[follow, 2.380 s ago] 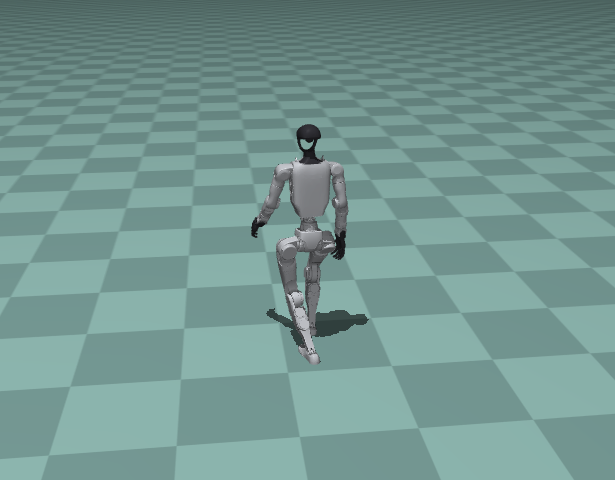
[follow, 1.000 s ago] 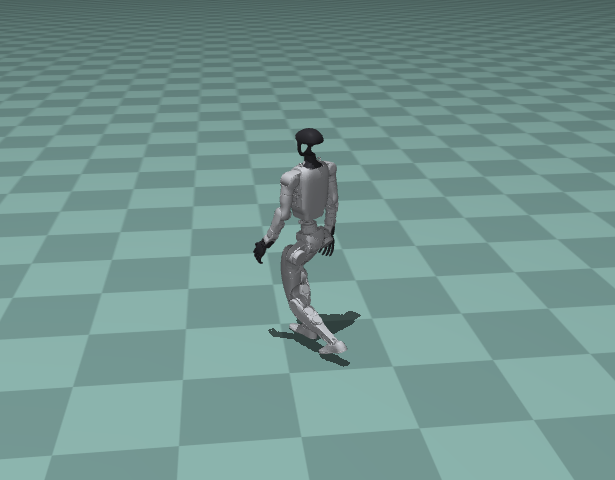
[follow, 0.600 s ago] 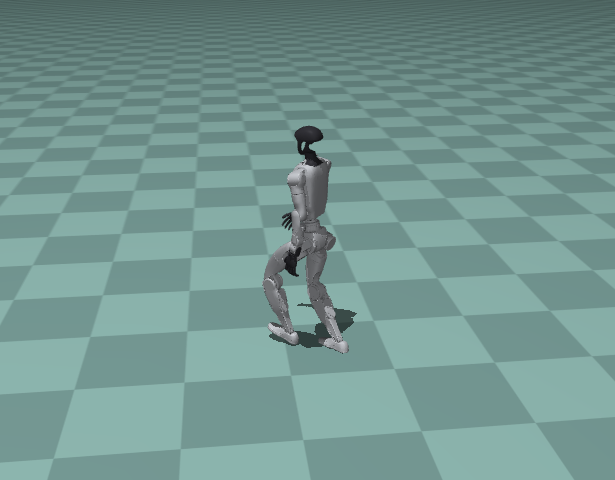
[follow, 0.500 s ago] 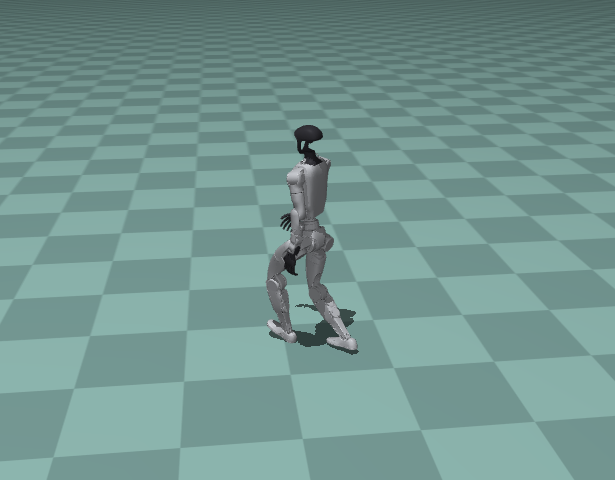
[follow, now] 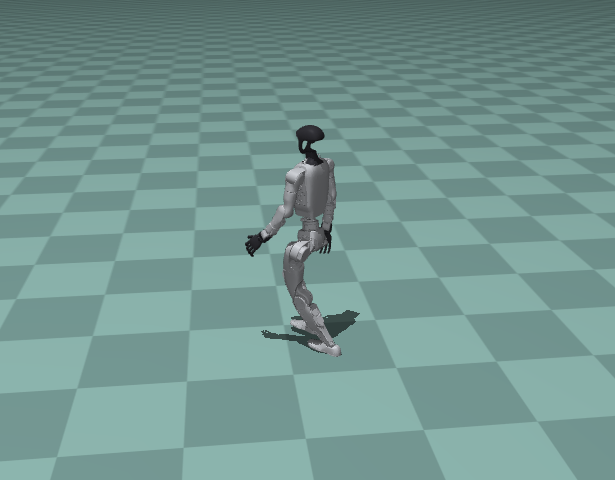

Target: Walk

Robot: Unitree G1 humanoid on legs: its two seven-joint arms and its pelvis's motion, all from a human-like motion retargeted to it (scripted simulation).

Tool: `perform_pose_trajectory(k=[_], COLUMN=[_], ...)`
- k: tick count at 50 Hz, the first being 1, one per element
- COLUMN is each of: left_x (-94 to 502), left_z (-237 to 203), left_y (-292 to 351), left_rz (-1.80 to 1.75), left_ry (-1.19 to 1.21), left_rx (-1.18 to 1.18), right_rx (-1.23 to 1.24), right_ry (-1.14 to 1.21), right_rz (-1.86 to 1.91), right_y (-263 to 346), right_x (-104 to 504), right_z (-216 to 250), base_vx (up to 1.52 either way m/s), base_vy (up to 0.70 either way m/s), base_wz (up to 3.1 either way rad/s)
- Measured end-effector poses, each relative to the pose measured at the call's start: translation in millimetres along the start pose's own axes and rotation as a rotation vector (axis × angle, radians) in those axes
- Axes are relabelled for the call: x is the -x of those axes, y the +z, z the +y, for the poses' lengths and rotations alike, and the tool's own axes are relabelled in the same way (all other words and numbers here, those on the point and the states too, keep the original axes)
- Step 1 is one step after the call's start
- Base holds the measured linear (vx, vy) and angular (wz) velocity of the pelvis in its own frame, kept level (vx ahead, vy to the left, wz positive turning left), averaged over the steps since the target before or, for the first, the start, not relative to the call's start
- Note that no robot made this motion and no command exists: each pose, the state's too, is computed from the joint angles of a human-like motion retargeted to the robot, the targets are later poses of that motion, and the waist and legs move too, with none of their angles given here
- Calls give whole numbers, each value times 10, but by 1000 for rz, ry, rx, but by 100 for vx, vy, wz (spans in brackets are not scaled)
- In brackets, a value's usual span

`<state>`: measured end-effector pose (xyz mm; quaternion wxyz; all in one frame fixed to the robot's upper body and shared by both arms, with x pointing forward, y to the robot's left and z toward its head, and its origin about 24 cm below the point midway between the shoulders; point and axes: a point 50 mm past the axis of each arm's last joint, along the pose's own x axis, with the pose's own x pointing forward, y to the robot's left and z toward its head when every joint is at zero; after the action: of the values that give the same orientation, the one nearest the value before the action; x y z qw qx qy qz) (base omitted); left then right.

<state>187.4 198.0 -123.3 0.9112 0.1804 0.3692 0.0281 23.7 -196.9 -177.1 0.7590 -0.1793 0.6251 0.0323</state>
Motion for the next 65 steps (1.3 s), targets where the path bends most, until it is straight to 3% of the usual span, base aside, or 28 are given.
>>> perform_pose_trajectory(k=[7, 14, 22, 35, 43, 49, 57, 65], left_x=[34, 401, 830, 1046, 848, 457, 73, 52], left_z=[-66, -299, -457, -626, -496, -297, -64, -98], left_y=[-25, -834, -1383, -1535, -1388, -920, -183, -30], left_rz=[-23, 258, 450, 507, 464, 290, 56, -28], left_ry=[-34, -167, -289, -303, -253, -170, -20, -18], left_rx=[-37, -110, -196, -75, -99, -110, -31, -41], right_rx=[-9, -13, 45, 18, 76, 73, 29, 4], right_ry=[-6, -36, -175, -308, -126, 17, -7, -54], right_rz=[16, -38, -245, -540, -352, -131, -28, -13], right_y=[-57, 112, 750, 1594, 1052, 437, 82, 37], right_x=[8, -19, -35, 148, -1, -40, -11, -6], right_z=[10, -63, -428, -733, -289, 4, 0, -37], base_vx=[-1, 0, 0, 0, 2, 0, 0, -1], base_vy=[-4, -1, -2, 1, 4, 7, 2, -4], base_wz=[-12, -2, 7, 6, 26, 46, 3, -17])
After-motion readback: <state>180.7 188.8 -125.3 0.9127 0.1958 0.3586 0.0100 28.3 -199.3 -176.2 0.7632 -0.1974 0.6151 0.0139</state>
